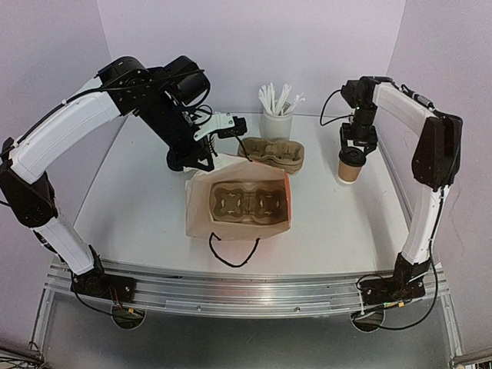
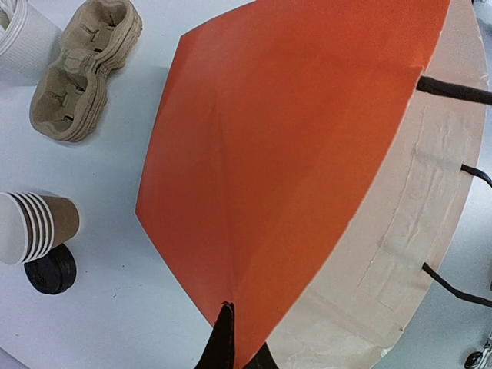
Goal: Pack the takeout coffee
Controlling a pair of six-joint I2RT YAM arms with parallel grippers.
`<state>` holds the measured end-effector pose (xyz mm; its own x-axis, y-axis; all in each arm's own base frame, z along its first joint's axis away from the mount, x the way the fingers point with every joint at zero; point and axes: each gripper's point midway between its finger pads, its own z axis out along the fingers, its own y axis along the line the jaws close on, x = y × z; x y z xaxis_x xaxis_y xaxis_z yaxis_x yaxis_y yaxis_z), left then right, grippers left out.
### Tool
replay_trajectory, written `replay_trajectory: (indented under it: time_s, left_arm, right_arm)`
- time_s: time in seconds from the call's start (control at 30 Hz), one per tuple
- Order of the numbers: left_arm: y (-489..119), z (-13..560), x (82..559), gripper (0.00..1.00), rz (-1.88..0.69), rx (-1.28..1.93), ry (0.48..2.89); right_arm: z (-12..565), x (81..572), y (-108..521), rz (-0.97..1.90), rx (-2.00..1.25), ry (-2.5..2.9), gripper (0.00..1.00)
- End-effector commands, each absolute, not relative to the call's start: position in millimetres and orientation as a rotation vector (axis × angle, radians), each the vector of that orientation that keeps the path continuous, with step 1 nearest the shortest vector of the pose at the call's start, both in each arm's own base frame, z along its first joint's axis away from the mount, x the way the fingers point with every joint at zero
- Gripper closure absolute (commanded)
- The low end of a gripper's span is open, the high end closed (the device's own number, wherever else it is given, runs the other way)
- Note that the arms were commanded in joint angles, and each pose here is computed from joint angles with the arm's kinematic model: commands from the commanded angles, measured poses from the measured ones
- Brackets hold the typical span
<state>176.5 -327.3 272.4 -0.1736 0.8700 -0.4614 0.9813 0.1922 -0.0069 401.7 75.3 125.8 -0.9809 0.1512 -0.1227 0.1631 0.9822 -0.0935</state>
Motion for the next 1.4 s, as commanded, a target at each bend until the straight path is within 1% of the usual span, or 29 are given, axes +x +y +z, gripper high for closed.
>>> replay_trajectory:
  time_s: [0.0, 0.13, 0.3, 0.47, 0.6, 0.8, 0.87, 0.97, 1.07, 1.17, 1.37]
  left_arm:
    - [-308.2, 270.7, 169.0, 1.00, -0.396, 1.738, 2.212]
    - [-309.5, 269.5, 169.7, 1.00, -0.402, 1.722, 2.222]
    - [-312.5, 265.7, 169.3, 1.00, -0.418, 1.716, 2.243]
    - [-317.2, 262.1, 170.1, 1.00, -0.433, 1.710, 2.263]
    - [-320.4, 260.6, 173.0, 1.00, -0.428, 1.701, 2.274]
    - [-320.9, 256.2, 174.5, 1.00, -0.417, 1.697, 2.292]
    - [-321.6, 255.9, 175.6, 1.00, -0.413, 1.695, 2.293]
    - [-321.7, 257.8, 177.5, 1.00, -0.405, 1.686, 2.292]
    - [-320.4, 259.7, 179.3, 1.00, -0.398, 1.675, 2.289]
    - [-319.2, 259.3, 179.9, 1.00, -0.403, 1.669, 2.294]
    - [-322.6, 261.5, 179.4, 1.00, -0.426, 1.668, 2.292]
  right_arm:
    - [210.4, 371.8, 100.1, -0.071, 0.103, 2.913, 0.61]
    - [254.5, 345.7, 128.2, 0.078, 0.026, 2.841, 0.62]
    - [308.6, 295.5, 167.3, 0.240, -0.172, 2.733, 0.63]
    - [355.6, 243.7, 213.7, 0.513, -0.360, 2.619, 0.64]
    - [388.1, 207.5, 239.0, 0.705, -0.461, 2.531, 0.66]
    - [435.0, 181.3, 258.4, 0.992, -0.480, 2.365, 0.68]
    - [437.2, 173.7, 271.7, 1.058, -0.518, 2.352, 0.68]
    - [422.2, 156.5, 295.8, 1.058, -0.628, 2.415, 0.69]
    - [408.0, 136.4, 311.2, 0.996, -0.755, 2.473, 0.69]
    - [396.5, 128.2, 316.3, 0.933, -0.799, 2.496, 0.69]
    - [362.2, 132.3, 330.7, 0.732, -0.861, 2.514, 0.68]
